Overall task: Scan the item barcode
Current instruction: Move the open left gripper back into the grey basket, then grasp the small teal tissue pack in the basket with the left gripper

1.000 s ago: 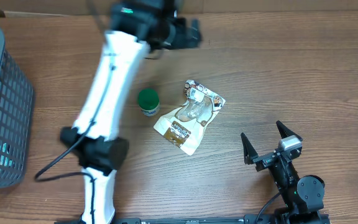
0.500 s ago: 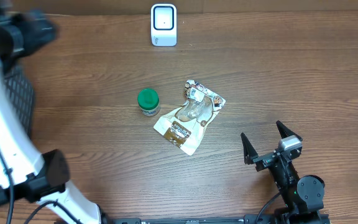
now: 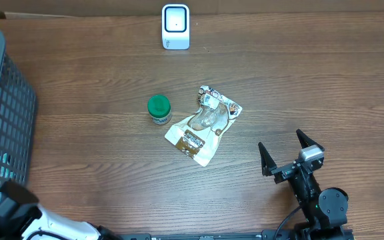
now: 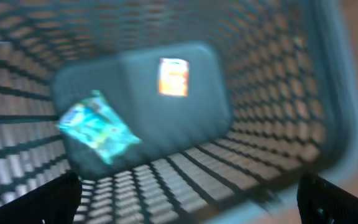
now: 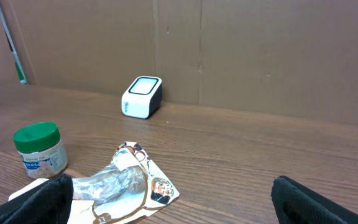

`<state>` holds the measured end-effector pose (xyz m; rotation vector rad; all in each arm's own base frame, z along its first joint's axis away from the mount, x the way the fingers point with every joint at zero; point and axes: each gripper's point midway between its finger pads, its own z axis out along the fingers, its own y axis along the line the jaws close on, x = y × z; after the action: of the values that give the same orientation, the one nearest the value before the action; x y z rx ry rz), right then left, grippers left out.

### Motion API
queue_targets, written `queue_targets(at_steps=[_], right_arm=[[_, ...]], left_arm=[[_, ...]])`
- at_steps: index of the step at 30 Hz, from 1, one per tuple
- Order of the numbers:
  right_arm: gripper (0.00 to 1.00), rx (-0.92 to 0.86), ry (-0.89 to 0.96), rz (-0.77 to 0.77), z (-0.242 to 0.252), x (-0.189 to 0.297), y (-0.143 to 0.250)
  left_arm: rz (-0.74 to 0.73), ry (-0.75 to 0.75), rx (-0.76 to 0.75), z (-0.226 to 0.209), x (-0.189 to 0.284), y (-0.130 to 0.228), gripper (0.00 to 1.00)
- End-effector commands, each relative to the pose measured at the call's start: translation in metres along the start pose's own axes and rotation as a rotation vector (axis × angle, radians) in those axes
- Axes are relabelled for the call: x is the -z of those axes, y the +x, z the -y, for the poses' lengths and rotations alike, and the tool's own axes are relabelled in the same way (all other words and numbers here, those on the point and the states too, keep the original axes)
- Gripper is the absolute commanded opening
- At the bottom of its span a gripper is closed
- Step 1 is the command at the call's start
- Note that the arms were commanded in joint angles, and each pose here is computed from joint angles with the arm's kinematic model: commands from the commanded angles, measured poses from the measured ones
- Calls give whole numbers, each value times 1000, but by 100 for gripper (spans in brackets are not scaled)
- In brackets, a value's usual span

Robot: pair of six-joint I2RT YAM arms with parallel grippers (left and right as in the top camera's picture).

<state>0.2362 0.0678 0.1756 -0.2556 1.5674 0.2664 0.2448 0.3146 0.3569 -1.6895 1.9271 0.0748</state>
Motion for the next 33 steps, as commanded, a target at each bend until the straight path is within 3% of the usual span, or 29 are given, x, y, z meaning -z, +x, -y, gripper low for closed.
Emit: queue_targets(at_steps=[1,12,19,30,33], right_arm=[[100,-3,-9,5,-2,0,2],[100,-3,-9,5,-2,0,2],[100,-3,-9,5,-2,0,2],[100,-3,-9,5,-2,0,2],[100,-3,-9,5,-2,0,2]], left_arm=[[-72,-77,3,-20,-35,-2,100],[-192,-316,-45,-70,-92,13,100],[-320,-354,-160,-92,-144,40,100],[-417,-340,-371,-114,-202,74,90],[-444,-340,-402,-121,-212,84,81]])
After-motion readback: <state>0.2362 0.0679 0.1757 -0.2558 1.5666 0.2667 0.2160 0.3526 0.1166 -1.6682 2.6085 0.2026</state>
